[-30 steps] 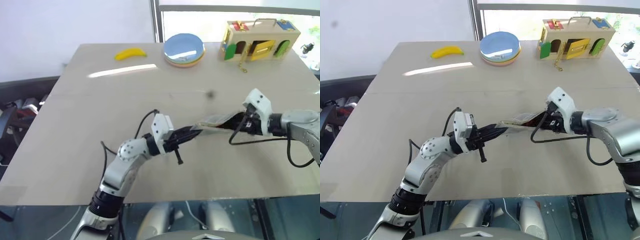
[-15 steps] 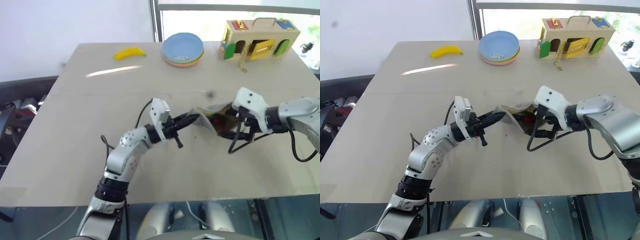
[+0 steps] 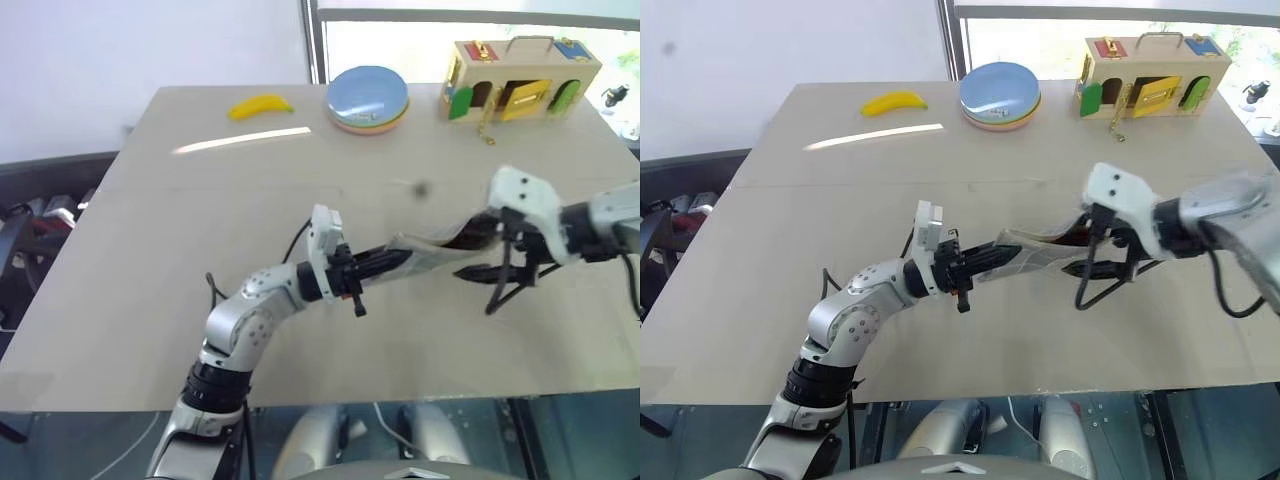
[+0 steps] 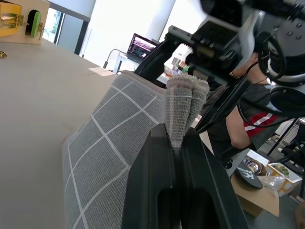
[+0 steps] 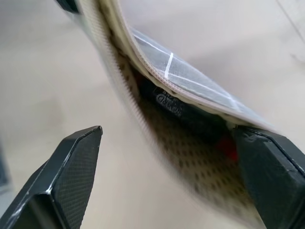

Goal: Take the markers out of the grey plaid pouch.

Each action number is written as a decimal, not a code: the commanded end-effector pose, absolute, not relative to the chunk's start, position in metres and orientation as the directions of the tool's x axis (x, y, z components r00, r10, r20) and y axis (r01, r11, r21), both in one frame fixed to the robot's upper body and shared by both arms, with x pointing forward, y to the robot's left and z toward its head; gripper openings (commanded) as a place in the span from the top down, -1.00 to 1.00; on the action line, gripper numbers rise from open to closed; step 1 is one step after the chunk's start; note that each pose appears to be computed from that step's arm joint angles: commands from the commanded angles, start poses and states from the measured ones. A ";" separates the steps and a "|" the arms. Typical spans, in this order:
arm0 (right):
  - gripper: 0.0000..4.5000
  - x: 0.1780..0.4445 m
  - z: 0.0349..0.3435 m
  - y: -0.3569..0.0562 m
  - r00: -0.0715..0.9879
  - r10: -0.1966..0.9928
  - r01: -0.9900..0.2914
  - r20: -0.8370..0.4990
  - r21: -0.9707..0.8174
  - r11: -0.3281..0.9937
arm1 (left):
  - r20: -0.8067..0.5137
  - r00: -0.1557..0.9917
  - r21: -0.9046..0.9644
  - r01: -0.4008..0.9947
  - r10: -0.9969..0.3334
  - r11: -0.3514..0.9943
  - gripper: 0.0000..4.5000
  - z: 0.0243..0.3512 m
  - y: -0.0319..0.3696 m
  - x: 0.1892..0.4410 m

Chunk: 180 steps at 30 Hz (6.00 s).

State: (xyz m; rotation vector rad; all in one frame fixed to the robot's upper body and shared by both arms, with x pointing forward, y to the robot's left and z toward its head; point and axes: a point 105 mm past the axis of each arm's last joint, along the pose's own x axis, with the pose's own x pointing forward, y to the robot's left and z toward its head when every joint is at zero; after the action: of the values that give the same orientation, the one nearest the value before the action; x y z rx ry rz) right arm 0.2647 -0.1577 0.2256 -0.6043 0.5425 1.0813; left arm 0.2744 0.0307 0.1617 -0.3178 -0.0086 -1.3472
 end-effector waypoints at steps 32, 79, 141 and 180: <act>0.95 0.262 0.210 -0.169 0.319 0.684 -0.935 -0.655 -0.100 0.340 | 0.299 0.205 -0.413 0.908 -0.932 0.067 1.00 0.151 0.029 0.264; -0.98 0.279 0.130 -0.106 0.201 0.567 -0.973 -0.799 -0.231 0.020 | 0.086 0.469 0.096 0.874 -0.879 0.476 1.00 0.096 0.067 0.284; -0.60 0.286 0.091 -0.071 0.257 0.499 -0.919 -0.828 -0.369 -0.139 | 0.310 0.241 0.345 0.873 -0.920 0.345 1.00 0.137 0.101 0.244; 0.49 0.291 0.182 -0.063 0.453 0.716 -0.844 -0.531 -0.514 0.153 | 0.264 0.250 0.394 0.854 -0.932 0.340 1.00 0.136 0.115 0.243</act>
State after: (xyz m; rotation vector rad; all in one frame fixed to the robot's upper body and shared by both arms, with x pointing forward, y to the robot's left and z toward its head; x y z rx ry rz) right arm 0.2814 -0.0609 0.1607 -0.7940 0.2860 1.2045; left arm 0.2471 0.1170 0.1319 0.1682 -0.4631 -1.2113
